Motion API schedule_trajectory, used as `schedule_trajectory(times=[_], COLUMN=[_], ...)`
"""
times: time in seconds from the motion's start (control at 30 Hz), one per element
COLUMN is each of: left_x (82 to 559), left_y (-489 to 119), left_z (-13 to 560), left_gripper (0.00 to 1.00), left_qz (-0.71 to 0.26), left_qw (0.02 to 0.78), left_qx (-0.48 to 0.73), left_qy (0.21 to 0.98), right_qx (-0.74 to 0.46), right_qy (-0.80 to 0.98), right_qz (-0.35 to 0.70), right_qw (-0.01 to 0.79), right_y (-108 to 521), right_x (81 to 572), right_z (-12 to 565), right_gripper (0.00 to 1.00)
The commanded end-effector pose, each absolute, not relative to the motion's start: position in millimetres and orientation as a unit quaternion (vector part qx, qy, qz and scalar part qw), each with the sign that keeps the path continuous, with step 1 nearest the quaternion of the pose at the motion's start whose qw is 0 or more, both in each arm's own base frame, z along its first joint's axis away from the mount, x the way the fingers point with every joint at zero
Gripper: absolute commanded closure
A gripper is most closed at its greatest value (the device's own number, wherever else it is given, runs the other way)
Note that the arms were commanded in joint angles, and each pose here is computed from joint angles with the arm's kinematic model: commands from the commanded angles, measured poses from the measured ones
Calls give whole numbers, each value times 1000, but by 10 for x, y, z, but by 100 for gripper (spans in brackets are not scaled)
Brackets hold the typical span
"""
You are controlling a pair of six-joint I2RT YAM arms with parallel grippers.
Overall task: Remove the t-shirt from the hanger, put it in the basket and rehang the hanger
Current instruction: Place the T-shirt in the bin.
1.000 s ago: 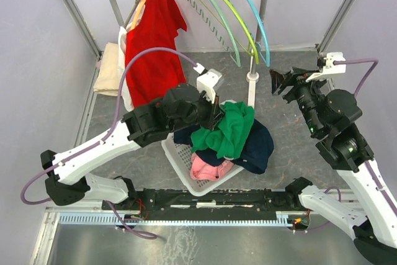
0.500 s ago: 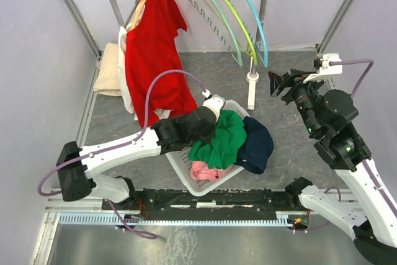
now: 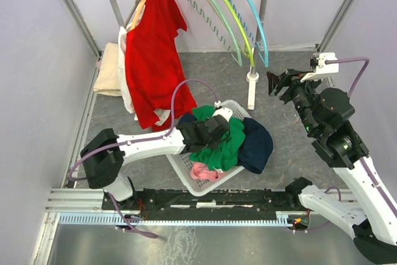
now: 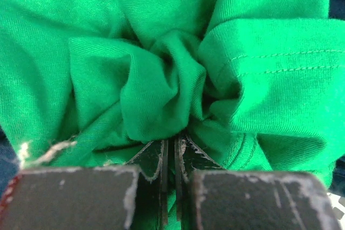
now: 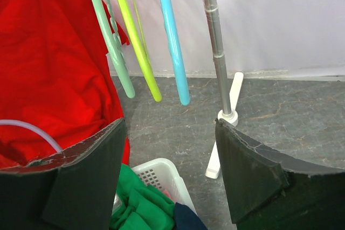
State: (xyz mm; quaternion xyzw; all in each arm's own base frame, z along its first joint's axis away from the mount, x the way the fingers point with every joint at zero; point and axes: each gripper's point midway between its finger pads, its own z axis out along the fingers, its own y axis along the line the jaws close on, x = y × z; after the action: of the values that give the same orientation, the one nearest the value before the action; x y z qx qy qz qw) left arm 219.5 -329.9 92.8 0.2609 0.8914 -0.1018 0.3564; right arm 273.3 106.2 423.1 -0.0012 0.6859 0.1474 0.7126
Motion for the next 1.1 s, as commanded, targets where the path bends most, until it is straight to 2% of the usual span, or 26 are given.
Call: schedule_trajectory(times=[0.0,0.1,0.13,0.2,0.27,0.43,0.6,0.7,1.07], left_x=[2183,2269,2298,2329,2348,2392,2478,2530,2692], left_y=[-3341,-3267,-3256,-3241,-3227,-3125,-2983,-2937,-2402], left_z=[1001,1312,1443,1719,1986,2543,3006,3274,4342], left_gripper=[97,93,87,67,52,32,25,15,10], left_qz=[-102,-89,-90,-101,-114,-133,-134,-141,-130], left_qw=[358,388,401,424,446,495,546,577,701], left_qx=[252,244,239,230,221,198,162,145,22], left_qy=[893,885,880,870,860,836,811,792,701], right_qx=[3,1,-2,-9,-15,-25,-36,-44,-96], right_qy=[656,652,651,649,648,641,627,620,600], right_qz=[159,165,169,176,182,184,202,217,271], right_qw=[737,740,740,740,740,744,751,753,747], right_y=[1024,1036,1053,1088,1126,1152,1210,1275,1664], right_x=[2676,2654,2648,2644,2645,2645,2611,2608,2726], right_z=[4491,4536,4546,4572,4601,4694,4810,4868,5088], right_gripper=[25,25,25,25,25,25,25,25,26])
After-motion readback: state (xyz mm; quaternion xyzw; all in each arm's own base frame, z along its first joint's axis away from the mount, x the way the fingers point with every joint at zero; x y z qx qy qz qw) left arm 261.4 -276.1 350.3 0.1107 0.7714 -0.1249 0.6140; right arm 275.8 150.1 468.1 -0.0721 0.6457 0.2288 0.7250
